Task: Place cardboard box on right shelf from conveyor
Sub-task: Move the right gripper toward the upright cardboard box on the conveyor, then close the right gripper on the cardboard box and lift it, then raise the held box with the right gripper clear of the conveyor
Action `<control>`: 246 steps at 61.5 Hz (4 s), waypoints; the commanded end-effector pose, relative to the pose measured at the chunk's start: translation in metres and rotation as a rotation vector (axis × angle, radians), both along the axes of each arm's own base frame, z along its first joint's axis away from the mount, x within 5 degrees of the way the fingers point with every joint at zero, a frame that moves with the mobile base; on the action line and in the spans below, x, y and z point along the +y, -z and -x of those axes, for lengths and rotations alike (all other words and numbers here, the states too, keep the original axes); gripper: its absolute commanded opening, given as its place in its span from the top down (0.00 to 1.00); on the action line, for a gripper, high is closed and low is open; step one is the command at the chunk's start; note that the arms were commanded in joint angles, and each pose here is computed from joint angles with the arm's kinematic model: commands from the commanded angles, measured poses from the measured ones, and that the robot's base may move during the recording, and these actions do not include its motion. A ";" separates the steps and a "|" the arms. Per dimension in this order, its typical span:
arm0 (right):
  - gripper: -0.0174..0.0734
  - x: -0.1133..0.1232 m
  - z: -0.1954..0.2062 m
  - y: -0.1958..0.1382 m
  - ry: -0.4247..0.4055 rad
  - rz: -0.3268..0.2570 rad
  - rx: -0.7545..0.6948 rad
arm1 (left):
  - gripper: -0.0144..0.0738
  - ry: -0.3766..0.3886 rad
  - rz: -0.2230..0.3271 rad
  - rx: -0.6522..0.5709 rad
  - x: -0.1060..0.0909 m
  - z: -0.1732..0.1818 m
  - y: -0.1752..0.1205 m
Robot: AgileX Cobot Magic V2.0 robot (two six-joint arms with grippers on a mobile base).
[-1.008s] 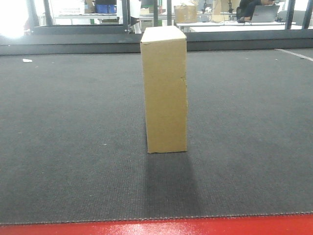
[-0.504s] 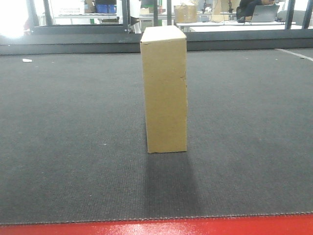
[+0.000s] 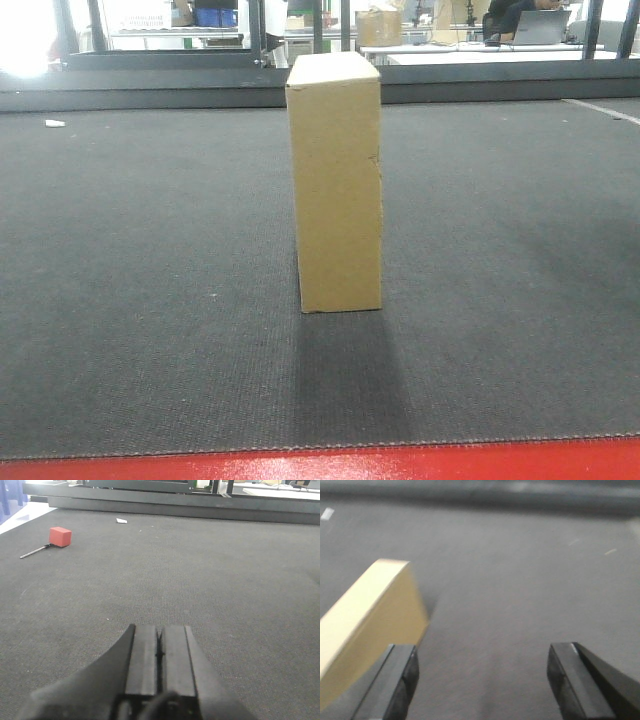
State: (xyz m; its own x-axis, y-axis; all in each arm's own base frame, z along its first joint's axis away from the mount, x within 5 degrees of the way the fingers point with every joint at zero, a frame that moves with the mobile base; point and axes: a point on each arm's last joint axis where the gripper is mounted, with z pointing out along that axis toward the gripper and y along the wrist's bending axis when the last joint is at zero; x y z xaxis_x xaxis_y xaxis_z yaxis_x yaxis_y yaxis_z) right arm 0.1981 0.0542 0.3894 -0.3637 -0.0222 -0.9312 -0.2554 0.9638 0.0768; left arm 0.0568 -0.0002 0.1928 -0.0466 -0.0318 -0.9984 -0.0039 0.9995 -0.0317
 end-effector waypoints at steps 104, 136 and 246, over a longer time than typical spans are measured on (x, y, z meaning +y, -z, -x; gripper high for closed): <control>0.12 0.197 -0.144 0.030 0.134 0.025 0.504 | 0.97 -0.003 0.005 -0.092 0.000 0.001 -0.006; 0.58 0.177 -0.150 0.020 0.106 0.125 0.480 | 0.97 -0.003 0.005 -0.092 0.000 0.001 -0.006; 0.59 -0.069 0.215 0.014 0.216 0.137 -0.425 | 0.97 -0.003 0.005 -0.092 0.000 0.001 -0.006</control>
